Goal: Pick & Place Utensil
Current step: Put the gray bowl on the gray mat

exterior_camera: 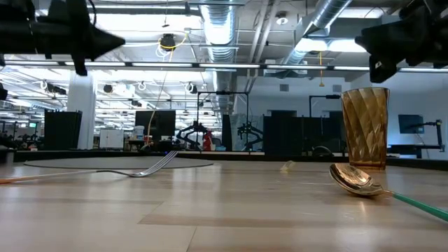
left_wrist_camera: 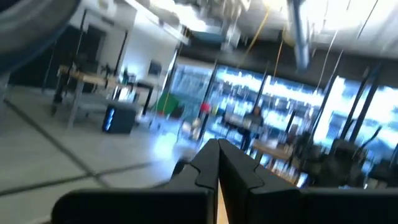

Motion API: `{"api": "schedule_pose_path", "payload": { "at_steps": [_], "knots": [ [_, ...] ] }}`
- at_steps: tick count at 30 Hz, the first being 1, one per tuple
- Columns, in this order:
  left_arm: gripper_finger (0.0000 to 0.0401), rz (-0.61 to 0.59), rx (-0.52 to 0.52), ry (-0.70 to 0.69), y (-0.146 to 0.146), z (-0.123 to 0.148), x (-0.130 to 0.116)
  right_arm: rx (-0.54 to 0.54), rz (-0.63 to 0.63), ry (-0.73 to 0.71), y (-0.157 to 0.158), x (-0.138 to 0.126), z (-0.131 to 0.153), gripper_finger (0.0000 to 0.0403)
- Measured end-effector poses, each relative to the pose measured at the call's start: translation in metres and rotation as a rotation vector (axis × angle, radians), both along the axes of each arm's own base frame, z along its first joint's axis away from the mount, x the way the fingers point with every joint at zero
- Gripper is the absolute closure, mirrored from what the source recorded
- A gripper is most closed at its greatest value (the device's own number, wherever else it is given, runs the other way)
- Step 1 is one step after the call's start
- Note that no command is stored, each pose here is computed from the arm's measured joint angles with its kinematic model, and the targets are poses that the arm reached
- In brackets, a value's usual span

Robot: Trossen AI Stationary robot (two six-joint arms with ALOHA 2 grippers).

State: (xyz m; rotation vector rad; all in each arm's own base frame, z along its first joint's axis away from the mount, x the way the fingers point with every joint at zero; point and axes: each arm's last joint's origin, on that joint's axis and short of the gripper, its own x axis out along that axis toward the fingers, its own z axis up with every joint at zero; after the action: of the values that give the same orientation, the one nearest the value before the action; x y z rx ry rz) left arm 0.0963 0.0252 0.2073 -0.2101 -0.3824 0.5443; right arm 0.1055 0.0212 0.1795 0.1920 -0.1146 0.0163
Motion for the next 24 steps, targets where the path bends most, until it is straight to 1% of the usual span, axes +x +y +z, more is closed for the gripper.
{"api": "schedule_pose_path", "payload": {
  "at_steps": [1,2,4,7,10,12,15,19,24],
  "knots": [
    [0.0393,0.001,0.008,-0.030,0.000,0.003,-0.001,0.037,0.005,0.003,0.000,0.000,0.000,0.0328],
    [0.0393,0.007,0.024,-0.056,0.000,0.006,-0.002,0.041,0.005,0.004,0.000,0.000,0.000,0.0328],
    [0.0393,0.014,0.053,-0.087,-0.001,0.010,-0.004,-0.014,-0.003,-0.010,0.000,0.000,0.001,0.0328],
    [0.0393,0.013,0.054,-0.076,-0.001,0.009,-0.003,-0.076,0.005,-0.049,0.001,-0.001,0.007,0.0328],
    [0.0393,0.014,0.055,-0.073,0.000,0.009,-0.003,-0.072,0.029,-0.089,0.003,-0.003,0.022,0.0328],
    [0.0393,0.010,0.056,-0.073,-0.001,0.009,-0.002,-0.070,0.048,-0.085,0.006,-0.002,0.033,0.0328],
    [0.0393,-0.026,0.063,-0.070,-0.001,0.009,-0.001,-0.052,0.069,0.025,0.012,0.006,0.045,0.0328],
    [0.0393,-0.093,0.089,-0.071,-0.003,0.009,0.000,-0.016,0.124,0.166,0.027,0.024,0.070,0.0328],
    [0.0388,-0.143,0.110,-0.071,-0.005,0.010,0.001,0.047,0.195,0.503,0.056,0.049,0.080,0.0328]
  ]
}}
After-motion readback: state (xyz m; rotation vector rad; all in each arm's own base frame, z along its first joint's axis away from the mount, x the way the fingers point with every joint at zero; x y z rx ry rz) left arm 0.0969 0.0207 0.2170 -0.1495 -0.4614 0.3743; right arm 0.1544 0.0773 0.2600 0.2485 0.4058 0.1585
